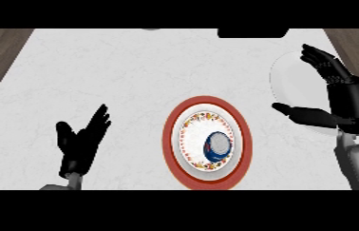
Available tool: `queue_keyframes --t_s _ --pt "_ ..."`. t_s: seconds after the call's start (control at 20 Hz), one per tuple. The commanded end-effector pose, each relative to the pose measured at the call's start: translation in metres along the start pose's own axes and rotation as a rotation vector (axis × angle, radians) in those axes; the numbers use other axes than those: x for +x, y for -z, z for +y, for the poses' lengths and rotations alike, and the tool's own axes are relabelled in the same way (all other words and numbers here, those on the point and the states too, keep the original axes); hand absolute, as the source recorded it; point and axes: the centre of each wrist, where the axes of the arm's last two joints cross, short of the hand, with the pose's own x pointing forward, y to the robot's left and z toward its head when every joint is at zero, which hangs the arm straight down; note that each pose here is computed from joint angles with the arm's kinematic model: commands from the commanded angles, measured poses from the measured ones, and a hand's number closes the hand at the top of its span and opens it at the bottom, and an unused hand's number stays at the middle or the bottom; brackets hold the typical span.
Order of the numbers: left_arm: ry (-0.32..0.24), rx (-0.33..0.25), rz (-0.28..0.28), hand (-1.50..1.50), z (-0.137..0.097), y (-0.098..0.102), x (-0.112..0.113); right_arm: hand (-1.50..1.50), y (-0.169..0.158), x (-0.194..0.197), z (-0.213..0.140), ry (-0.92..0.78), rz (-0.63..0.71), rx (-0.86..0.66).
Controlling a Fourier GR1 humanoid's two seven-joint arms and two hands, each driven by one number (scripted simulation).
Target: Pick the can from the plate and place it in the plate
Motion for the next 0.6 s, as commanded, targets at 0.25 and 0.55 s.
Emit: queue_keyframes --t_s 0.25,0.55 --pt "-0.005 -0.014 0.022 0.00 -0.014 -0.007 -0.015 -1.50 -0.002 0.047 -0.017 -0.338 0.143 0.427" --pt "0.003 -0.027 0.030 0.00 -0.012 0.011 0.006 -1.50 -0.004 0.079 0.019 -0.472 0.215 0.535"
